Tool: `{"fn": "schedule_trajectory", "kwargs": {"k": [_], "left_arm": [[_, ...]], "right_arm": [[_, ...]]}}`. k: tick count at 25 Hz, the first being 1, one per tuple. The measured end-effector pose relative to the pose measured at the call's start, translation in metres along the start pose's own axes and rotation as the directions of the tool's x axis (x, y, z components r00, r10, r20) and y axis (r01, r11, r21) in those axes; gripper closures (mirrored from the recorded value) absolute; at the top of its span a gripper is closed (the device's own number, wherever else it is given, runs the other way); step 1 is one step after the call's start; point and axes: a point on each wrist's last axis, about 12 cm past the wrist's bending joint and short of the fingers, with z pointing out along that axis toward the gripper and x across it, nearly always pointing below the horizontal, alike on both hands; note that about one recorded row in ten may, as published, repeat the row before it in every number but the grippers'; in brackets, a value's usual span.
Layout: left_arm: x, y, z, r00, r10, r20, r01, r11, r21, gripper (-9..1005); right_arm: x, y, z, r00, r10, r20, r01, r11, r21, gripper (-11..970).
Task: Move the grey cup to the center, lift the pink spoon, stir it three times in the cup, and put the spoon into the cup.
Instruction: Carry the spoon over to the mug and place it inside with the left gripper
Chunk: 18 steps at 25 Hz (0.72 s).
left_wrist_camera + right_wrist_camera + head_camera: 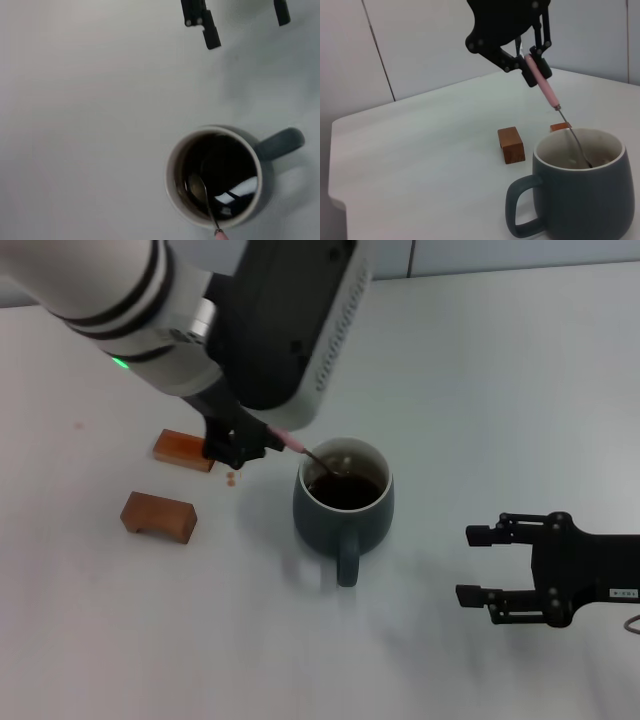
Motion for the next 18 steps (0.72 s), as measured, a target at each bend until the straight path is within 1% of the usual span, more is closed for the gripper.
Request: {"fn": "schedule_trajectory", "kwargs": {"k": [1,3,8,13,16,18], "left_arm": [[-0.004,0.000,0.002,1.000,0.016,0.007,-0.016,1.000,0.000,798],[-0.006,0.000,0.003,1.000,0.023,0.010,-0.023,1.000,0.002,796],[-0.012,-0.006,0.006,0.998,0.054,0.017,-0.054,0.998,0.026,791],[-0.008,-0.008,0.006,0.999,0.045,-0.012,-0.044,0.998,0.043,786],[-0.001,-0.006,0.006,0.997,0.038,-0.064,-0.036,0.999,0.033,783],[-0.001,-0.005,0.006,0.997,0.039,-0.068,-0.038,0.999,0.027,781]], "right_arm": [[0.000,0.000,0.000,1.000,0.001,0.000,-0.001,1.000,0.000,218],[0.000,0.000,0.000,1.000,0.002,0.000,-0.002,1.000,0.000,218],[0.000,0.000,0.001,1.000,0.000,-0.001,0.000,1.000,0.001,219],[-0.001,-0.001,0.002,1.000,-0.009,0.000,0.009,1.000,0.000,219],[-0.002,-0.002,0.002,1.000,-0.011,-0.001,0.011,1.000,0.000,219],[-0.002,-0.002,0.002,1.000,-0.011,-0.001,0.011,1.000,0.000,218]]}}
